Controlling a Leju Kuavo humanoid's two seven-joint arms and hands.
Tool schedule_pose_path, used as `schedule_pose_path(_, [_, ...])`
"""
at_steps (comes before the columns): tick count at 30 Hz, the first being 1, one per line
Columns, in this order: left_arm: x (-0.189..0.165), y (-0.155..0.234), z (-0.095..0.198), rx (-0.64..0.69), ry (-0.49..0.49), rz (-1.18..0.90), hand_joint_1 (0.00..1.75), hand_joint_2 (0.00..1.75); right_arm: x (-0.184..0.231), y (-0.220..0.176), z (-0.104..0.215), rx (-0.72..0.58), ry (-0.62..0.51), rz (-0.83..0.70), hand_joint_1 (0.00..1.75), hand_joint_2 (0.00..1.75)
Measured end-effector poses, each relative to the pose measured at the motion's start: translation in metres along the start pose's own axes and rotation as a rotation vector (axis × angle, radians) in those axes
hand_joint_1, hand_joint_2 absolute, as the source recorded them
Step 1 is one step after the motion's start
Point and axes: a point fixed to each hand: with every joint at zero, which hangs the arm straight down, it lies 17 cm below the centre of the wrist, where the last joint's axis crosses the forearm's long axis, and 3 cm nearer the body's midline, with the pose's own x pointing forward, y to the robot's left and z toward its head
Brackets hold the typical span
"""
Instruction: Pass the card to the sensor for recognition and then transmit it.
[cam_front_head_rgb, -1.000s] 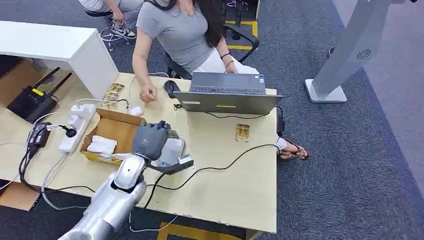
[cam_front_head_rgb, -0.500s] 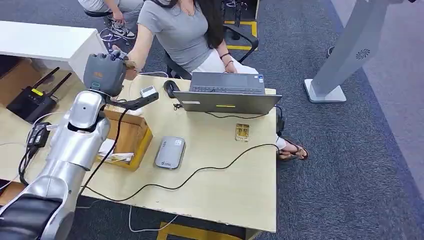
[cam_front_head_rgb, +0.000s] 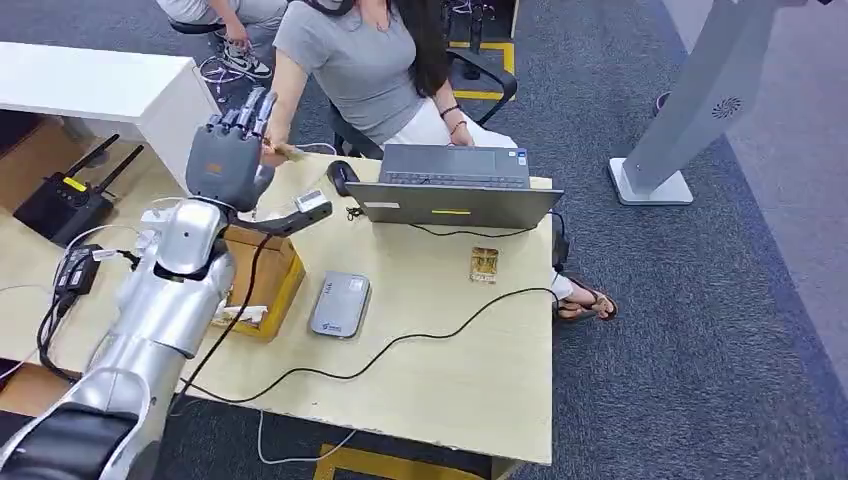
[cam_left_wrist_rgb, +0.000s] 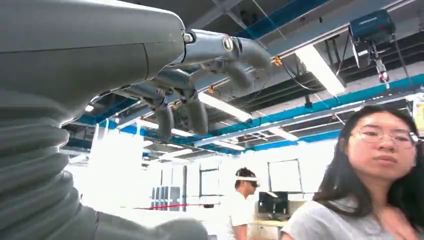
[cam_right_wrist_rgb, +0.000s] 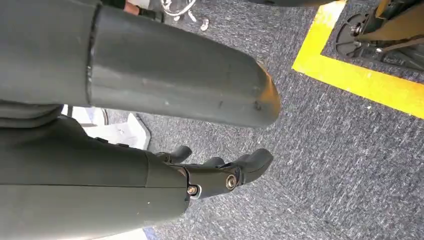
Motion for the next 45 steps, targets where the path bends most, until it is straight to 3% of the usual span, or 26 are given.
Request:
schedule_pose_path(4, [0.023, 0.004, 0.023, 0.021, -0.018, 0.085, 0.00, 1.75, -0.001, -0.001, 0.000, -0.006, 0.004, -0.019, 0.00, 0.00])
schedule_pose_path(12, [0.063, 0.013, 0.106, 0.030, -0.044, 0.197, 0.00, 1.75, -0.009, -0.004, -0.001, -0.019, 0.030, -0.094, 0.00, 0.00])
schedule_pose_path(19, [0.076, 0.012, 0.175, -0.054, -0.038, 0.285, 0.00, 1.75, -0.020, -0.002, -0.001, -0.027, 0.066, -0.160, 0.00, 0.00])
schedule_pose_path(24, [0.078, 0.008, 0.209, -0.132, -0.031, 0.317, 0.00, 1.75, -0.023, -0.002, -0.001, -0.030, 0.083, -0.175, 0.00, 0.00])
schedule_pose_path(31, [0.051, -0.034, 0.227, -0.355, 0.035, 0.264, 0.00, 1.75, -0.026, 0.000, 0.000, -0.022, 0.092, -0.159, 0.00, 0.00])
schedule_pose_path(38, [-0.002, -0.075, 0.215, -0.476, 0.166, 0.070, 0.00, 1.75, -0.023, 0.000, 0.000, -0.015, 0.088, -0.135, 0.00, 0.00])
schedule_pose_path(45, [-0.021, -0.091, 0.191, -0.496, 0.201, 0.029, 0.00, 1.75, -0.023, -0.001, 0.000, -0.015, 0.102, -0.126, 0.00, 0.00])
